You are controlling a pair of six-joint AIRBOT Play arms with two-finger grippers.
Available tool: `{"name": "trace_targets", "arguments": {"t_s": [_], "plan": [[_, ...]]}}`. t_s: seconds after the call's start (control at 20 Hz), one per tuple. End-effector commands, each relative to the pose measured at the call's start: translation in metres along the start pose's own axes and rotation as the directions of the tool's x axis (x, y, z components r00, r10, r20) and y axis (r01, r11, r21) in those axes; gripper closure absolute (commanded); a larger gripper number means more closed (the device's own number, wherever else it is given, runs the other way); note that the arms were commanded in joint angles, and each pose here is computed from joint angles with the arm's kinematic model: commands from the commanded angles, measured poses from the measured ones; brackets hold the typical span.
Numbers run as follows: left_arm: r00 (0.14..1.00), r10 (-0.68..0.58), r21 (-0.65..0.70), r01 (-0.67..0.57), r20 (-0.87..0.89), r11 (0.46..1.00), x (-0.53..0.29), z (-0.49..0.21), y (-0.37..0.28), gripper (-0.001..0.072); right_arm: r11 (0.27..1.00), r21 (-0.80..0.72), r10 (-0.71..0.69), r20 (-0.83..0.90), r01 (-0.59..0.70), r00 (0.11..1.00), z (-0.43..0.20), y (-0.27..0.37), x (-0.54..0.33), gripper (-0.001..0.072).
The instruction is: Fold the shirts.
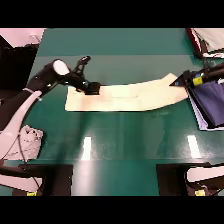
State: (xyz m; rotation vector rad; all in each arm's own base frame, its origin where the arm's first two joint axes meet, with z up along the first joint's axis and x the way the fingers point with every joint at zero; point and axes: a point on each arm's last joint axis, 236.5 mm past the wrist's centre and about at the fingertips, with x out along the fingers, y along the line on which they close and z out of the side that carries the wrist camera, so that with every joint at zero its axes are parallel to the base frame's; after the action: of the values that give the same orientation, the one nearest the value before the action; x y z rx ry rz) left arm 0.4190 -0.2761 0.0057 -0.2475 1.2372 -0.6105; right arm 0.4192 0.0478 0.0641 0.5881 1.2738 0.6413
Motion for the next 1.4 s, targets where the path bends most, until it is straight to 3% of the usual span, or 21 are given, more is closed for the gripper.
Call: {"name": "trace_targets", "arguments": {"t_s": [0.0,0.2,0.45,0.8,1.0,1.35], "plan": [[0.999,-0.034,0.083,0.033,0.011,0.996,0.038,0.023,-0.035,0.0686,0.997,-0.072,-0.007,0.053,0.011,0.999,0.016,0.069,-0.029,0.07],[0.996,-0.092,0.123,0.089,0.022,0.988,0.085,0.045,-0.065,0.0686,0.976,-0.217,0.007,0.087,0.012,0.996,0.028,0.146,-0.029,0.07],[0.985,-0.167,0.077,0.163,0.051,0.984,0.115,0.063,-0.076,0.0686,0.941,-0.338,0.049,0.046,-0.03,0.998,0.029,0.212,0.003,0.07],[0.994,-0.111,0.065,0.111,-0.004,0.992,0.108,0.058,-0.041,0.0687,0.93,-0.358,0.083,-0.022,-0.085,0.996,0.02,0.229,0.072,0.0699],[1.0,0.019,0.097,-0.017,-0.016,0.995,0.056,0.067,0.01,0.0687,0.916,-0.389,0.104,-0.002,-0.097,0.995,0.022,0.245,0.088,0.0699],[0.975,0.2,0.108,-0.21,0.093,0.972,-0.122,0.085,0.077,0.0686,0.873,-0.463,0.156,-0.026,-0.15,0.987,0.013,0.277,0.166,0.0699]]}}
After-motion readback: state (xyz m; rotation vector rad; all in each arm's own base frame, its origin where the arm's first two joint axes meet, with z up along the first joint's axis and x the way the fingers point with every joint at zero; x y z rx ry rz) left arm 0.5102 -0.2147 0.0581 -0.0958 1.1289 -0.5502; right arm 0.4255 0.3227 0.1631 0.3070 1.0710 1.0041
